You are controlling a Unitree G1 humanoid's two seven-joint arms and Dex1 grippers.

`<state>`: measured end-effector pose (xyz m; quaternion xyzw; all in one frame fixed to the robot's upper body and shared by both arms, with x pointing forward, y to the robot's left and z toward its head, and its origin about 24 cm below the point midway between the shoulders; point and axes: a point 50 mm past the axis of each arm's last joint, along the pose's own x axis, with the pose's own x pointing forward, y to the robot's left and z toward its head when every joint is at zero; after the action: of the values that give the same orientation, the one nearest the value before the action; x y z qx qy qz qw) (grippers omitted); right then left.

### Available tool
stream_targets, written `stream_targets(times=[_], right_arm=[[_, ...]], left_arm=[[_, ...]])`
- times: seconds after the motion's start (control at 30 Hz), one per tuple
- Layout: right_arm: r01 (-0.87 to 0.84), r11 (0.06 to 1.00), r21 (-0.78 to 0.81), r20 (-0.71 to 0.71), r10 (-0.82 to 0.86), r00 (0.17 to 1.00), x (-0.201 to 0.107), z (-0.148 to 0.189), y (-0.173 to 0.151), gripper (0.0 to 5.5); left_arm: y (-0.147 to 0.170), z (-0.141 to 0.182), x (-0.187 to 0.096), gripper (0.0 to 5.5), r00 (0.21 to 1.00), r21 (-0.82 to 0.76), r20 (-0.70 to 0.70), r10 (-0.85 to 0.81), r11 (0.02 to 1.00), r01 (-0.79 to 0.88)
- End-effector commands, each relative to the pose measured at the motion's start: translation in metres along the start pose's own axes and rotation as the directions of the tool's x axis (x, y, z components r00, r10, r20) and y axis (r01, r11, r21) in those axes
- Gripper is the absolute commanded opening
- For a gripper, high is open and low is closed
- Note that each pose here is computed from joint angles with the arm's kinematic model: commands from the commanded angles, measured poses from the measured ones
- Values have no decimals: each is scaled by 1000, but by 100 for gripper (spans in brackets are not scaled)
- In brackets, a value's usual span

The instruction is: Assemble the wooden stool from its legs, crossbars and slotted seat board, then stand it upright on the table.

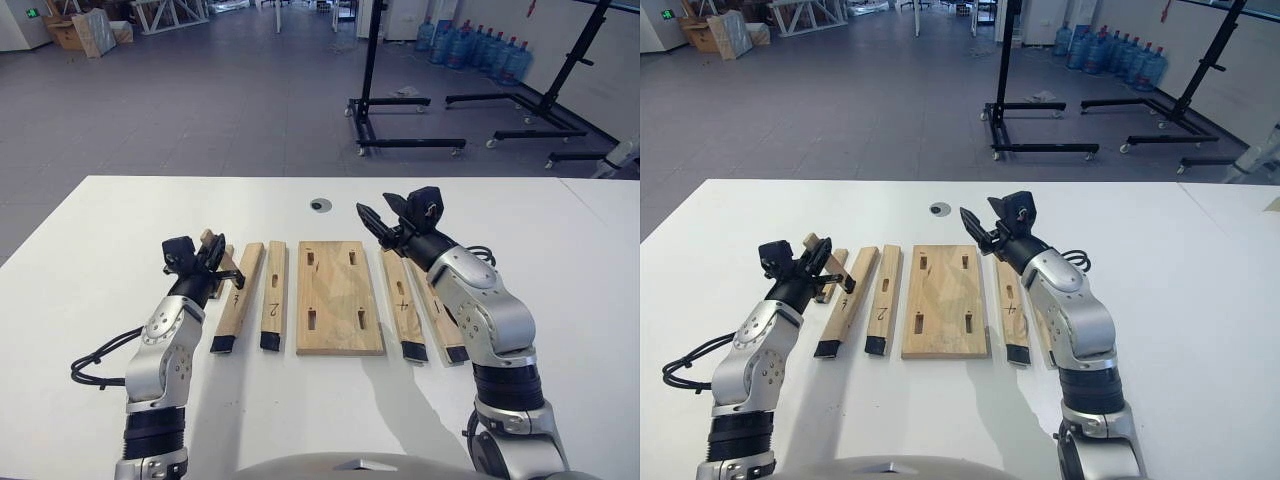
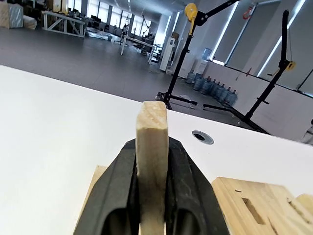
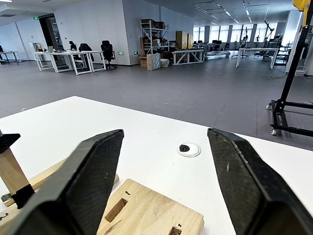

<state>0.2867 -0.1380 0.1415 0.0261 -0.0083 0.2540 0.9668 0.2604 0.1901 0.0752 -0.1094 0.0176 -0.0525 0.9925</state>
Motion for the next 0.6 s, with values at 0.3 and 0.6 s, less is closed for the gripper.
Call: stream_targets(times=[0.3, 0.6], right_arm=[[-6, 1000, -4, 11, 6, 1000, 1, 1, 3, 315], [-9, 1000, -2, 13, 9, 1000, 2, 1, 4, 315]], left_arm=[[2, -41, -9, 38, 994, 254, -101, -38, 965, 62], [3, -43, -8, 75, 995, 229, -96, -32, 972, 54]])
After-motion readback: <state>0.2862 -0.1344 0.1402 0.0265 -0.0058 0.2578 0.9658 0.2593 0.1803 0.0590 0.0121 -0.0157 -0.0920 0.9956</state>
